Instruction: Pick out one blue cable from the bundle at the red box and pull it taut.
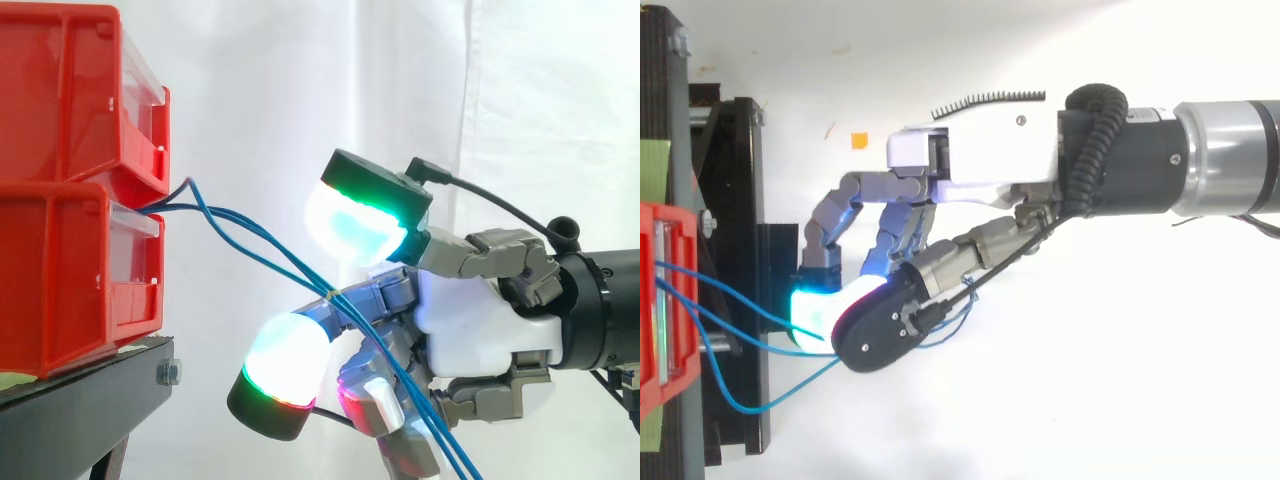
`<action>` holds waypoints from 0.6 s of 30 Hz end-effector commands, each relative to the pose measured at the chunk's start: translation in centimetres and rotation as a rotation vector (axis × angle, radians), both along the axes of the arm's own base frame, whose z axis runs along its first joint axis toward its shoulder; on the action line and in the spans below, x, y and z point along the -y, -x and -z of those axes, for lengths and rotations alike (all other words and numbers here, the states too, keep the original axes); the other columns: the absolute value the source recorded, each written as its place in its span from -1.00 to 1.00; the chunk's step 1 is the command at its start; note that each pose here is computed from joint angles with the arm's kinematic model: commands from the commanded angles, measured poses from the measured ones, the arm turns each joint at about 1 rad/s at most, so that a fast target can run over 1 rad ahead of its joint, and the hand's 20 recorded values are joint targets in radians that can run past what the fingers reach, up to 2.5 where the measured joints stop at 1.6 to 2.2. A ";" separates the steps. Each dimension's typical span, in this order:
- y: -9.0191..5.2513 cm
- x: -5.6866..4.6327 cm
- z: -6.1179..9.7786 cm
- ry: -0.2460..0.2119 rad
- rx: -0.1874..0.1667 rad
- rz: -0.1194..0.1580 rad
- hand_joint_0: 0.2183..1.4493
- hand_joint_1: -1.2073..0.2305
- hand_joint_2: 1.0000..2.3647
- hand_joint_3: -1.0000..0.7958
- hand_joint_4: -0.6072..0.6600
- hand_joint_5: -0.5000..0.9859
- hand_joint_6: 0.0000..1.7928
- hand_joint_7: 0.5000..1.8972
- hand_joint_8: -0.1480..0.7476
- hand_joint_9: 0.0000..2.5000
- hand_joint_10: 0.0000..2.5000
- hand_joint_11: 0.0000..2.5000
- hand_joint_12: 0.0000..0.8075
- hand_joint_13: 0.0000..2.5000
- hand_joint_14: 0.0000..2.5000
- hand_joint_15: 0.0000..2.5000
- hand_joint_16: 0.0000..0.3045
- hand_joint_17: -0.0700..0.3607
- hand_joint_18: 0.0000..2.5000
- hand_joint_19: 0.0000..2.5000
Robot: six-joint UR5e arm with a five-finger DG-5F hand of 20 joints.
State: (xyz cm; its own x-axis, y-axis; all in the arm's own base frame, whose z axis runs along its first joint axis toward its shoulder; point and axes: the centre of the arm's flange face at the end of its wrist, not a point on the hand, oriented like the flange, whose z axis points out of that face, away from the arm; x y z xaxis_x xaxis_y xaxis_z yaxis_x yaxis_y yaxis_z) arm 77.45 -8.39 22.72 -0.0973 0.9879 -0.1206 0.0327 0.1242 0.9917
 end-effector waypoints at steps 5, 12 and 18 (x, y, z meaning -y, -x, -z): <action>-0.2 -0.4 -0.1 -0.004 0.020 -0.047 -0.54 -0.20 -1.00 -0.44 0.27 -0.63 0.00 -0.77 0.11 -0.14 -0.99 -0.46 0.02 0.01 -0.98 -0.51 -0.60 -0.03 -0.12 -0.53; -0.1 -0.5 -0.1 -0.003 0.020 -0.056 -0.45 -0.26 -1.00 -0.44 0.22 -0.63 0.00 -0.76 0.07 -0.14 -0.99 -0.45 -0.01 0.01 -0.98 -0.50 -0.62 -0.07 -0.13 -0.52; -0.2 -0.6 -0.2 -0.001 0.023 -0.058 -0.35 -0.31 -0.99 -0.32 0.17 -0.62 0.02 -0.73 0.04 -0.13 -0.99 -0.44 -0.04 0.01 -0.98 -0.50 -0.63 -0.09 -0.13 -0.51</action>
